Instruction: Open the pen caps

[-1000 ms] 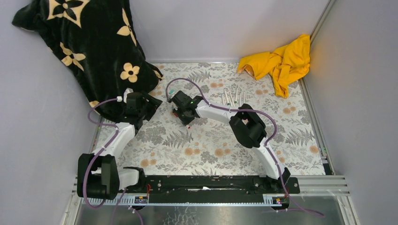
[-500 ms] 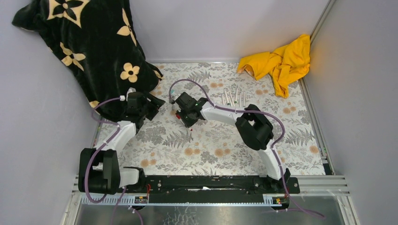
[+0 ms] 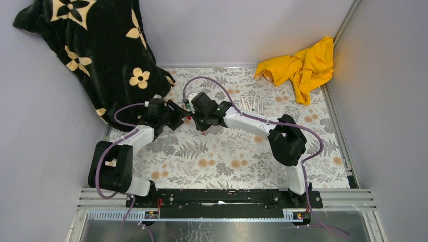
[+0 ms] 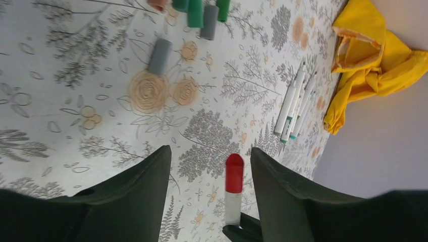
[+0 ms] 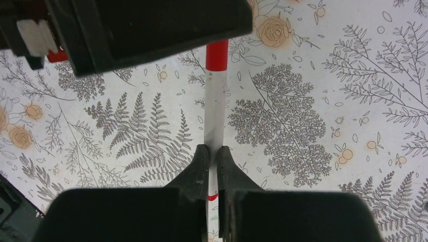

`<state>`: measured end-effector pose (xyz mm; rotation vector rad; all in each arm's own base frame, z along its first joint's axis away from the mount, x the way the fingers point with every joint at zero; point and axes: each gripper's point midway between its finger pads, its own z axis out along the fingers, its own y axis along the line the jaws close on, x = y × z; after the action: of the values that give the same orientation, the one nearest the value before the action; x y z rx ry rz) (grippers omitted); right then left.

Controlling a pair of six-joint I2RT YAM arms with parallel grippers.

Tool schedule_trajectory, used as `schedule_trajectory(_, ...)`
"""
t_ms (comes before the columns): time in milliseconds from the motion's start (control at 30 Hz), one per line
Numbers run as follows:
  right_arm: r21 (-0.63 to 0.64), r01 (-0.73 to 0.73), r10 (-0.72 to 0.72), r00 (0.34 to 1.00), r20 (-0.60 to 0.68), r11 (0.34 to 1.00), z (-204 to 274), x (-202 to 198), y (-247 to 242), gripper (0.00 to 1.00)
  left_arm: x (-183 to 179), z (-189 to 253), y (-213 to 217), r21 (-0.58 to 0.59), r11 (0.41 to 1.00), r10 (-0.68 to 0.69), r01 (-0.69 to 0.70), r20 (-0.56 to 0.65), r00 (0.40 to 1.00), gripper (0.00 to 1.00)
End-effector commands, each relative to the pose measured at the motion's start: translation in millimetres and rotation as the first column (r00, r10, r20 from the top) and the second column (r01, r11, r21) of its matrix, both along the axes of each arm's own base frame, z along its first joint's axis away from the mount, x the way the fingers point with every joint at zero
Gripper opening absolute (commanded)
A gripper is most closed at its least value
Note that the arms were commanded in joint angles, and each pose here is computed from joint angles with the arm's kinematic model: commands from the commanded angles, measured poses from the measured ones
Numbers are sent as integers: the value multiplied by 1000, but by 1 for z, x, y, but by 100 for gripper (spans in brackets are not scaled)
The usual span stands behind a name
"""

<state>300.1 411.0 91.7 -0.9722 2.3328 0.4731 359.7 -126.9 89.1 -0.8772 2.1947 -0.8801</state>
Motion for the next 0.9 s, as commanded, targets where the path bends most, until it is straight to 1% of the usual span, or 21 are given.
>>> schedule_trajectory(0, 85, 1, -4, 999, 36, 996, 32, 5, 5, 0, 16, 27, -22, -44, 997, -56, 60, 94, 994, 64)
schedule_trajectory(133, 94, 4, -7, 999, 36, 996, 34, 6, 3, 0, 17, 29, -29, -53, 996, -66, 72, 98, 993, 63)
schedule_trajectory(367, 107, 13, -17, 999, 37, 994, 38, 10, -1, 0, 19, 30, -35, -57, 995, -79, 85, 106, 991, 48)
schedule_trajectory(500, 117, 13, -17, 999, 34, 993, 40, 11, -2, 0, 19, 29, -37, -61, 994, -83, 90, 106, 991, 42)
schedule_trajectory(800, 126, 8, -12, 1000, 27, 992, 41, 10, -2, 0, 21, 29, -41, -71, 993, -86, 94, 110, 990, 38)
schedule_trajectory(867, 125, 8, -12, 1000, 27, 992, 40, 9, -2, 0, 21, 30, -42, -73, 993, -86, 94, 111, 990, 35)
